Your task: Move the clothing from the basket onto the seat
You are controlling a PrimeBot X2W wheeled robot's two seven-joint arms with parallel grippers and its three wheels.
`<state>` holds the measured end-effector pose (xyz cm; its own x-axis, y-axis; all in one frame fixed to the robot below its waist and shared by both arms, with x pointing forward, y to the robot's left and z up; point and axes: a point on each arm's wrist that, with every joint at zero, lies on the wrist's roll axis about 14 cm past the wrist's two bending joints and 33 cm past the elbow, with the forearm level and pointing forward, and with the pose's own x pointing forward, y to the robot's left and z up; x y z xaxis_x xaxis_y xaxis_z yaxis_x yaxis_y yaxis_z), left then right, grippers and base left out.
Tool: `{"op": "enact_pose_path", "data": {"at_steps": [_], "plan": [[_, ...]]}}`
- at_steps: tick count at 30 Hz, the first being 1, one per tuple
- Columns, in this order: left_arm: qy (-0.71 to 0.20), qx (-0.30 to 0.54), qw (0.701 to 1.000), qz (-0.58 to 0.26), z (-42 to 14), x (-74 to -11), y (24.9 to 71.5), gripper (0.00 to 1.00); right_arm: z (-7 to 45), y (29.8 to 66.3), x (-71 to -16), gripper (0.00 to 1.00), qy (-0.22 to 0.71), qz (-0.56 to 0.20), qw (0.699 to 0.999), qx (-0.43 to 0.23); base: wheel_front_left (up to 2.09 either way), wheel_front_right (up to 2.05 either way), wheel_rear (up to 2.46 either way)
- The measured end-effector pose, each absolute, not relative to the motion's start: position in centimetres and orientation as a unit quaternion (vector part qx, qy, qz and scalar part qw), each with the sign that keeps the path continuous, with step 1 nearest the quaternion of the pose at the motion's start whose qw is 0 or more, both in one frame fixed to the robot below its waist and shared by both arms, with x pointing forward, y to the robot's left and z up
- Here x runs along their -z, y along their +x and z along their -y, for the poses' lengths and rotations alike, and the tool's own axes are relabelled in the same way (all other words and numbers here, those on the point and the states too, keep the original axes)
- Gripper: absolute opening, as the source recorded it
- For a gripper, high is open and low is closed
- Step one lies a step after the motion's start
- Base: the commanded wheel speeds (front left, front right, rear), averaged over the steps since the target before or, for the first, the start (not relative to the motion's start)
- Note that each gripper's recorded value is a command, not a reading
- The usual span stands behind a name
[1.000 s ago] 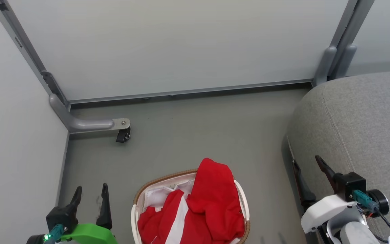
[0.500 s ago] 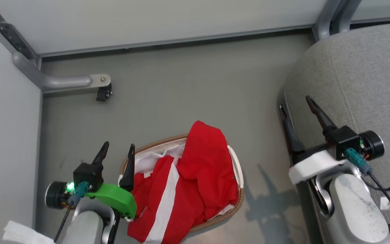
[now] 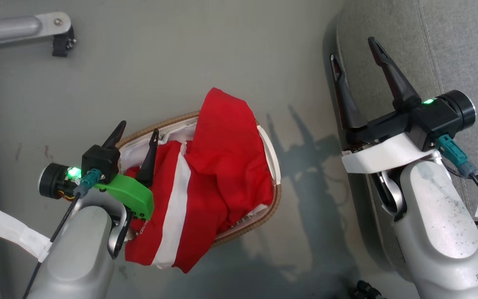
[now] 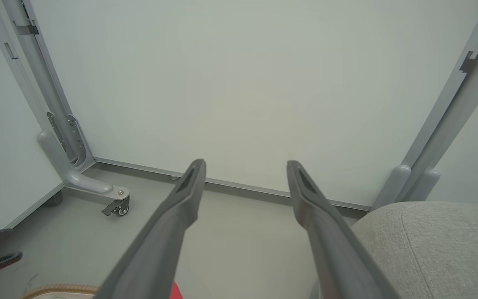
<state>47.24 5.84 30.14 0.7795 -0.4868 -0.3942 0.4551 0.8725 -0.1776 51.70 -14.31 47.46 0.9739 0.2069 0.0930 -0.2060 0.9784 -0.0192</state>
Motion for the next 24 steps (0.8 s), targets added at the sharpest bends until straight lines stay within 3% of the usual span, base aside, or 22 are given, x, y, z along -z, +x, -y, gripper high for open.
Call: {"op": "enact_pose_path", "data": {"at_steps": [11, 24], "plan": [[-0.039, 0.299, 0.902, -0.307, -3.0, -21.4, 46.4, 1.00, 16.3, 52.8, -42.0, 1.00, -0.001, -0.003, 0.996, -0.084, 0.00, 0.00, 0.00], [-0.033, 0.318, 0.838, -0.443, -2.3, -11.8, 41.1, 1.00, 17.7, 52.3, -35.8, 1.00, 0.001, -0.070, 0.995, -0.068, 0.00, 0.00, 0.00]]}}
